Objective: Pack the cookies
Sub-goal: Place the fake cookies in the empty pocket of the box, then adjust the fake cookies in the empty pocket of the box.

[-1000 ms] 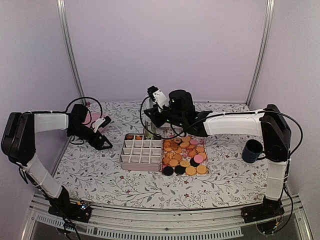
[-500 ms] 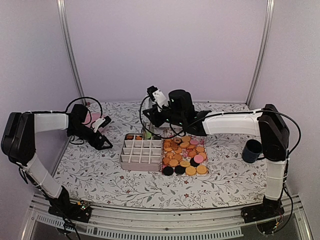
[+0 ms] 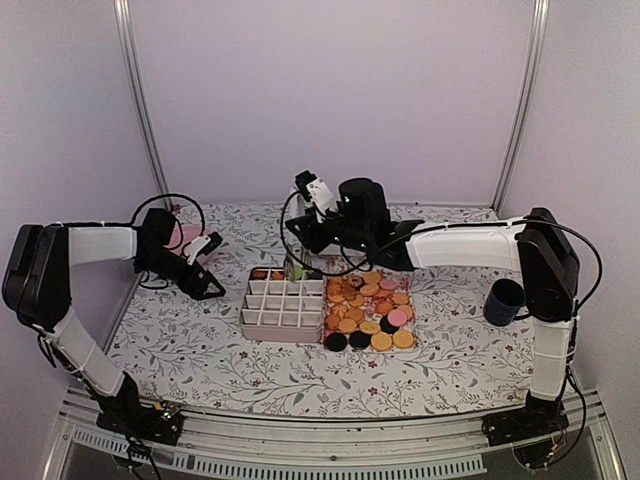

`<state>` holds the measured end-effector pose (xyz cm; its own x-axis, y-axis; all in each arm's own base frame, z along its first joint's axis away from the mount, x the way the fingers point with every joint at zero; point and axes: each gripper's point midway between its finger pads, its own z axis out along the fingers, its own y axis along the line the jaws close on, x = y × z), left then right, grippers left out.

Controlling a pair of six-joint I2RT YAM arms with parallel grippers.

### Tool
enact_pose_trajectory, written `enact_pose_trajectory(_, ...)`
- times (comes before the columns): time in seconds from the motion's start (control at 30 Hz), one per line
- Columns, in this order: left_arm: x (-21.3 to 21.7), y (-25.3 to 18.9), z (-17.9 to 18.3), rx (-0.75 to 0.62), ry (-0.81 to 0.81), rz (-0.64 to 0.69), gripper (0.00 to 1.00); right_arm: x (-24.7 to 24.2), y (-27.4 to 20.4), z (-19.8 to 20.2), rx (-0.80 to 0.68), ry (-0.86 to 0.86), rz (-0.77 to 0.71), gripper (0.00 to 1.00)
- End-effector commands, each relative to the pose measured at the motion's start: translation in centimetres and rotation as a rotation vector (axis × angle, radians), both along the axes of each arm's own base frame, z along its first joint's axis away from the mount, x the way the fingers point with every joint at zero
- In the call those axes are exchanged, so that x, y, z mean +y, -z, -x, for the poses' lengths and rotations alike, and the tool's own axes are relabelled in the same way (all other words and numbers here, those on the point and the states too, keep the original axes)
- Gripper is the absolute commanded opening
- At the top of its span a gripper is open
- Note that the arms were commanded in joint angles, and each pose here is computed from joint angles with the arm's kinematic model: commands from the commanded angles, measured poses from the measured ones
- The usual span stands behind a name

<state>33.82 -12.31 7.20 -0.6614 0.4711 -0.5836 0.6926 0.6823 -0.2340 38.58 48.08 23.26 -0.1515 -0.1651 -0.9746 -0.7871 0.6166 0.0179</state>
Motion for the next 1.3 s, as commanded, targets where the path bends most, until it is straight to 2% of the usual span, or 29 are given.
enact_pose_trajectory(0.0,0.0,-0.6,-0.1,-0.012,-0.001,0.013,0.86,-1.0,-5.1,0.0,-0.064,0.004,-0.09,0.41)
enact_pose_trajectory(0.27,0.0,-0.6,0.0,-0.013,-0.001,0.013,0.86,-1.9,-5.6,-1.1,-0.025,0.002,-0.158,0.37)
enact_pose_trajectory(0.6,0.1,-0.8,-0.1,-0.025,0.0,0.006,0.86,-0.8,-3.8,-2.0,0.008,-0.053,-0.151,0.37)
enact_pose_trajectory(0.93,0.3,-0.5,0.0,-0.023,0.0,-0.004,0.86,-0.2,-2.4,-1.3,0.047,-0.106,-0.142,0.37)
enact_pose_trajectory(1.23,0.2,-0.6,-0.1,-0.024,-0.001,0.0,0.86,-0.7,-4.1,-1.0,0.03,-0.102,-0.16,0.2)
enact_pose_trajectory(1.27,0.2,-0.6,-0.1,-0.024,-0.001,0.001,0.86,-0.8,-4.3,-1.0,0.026,-0.1,-0.161,0.15)
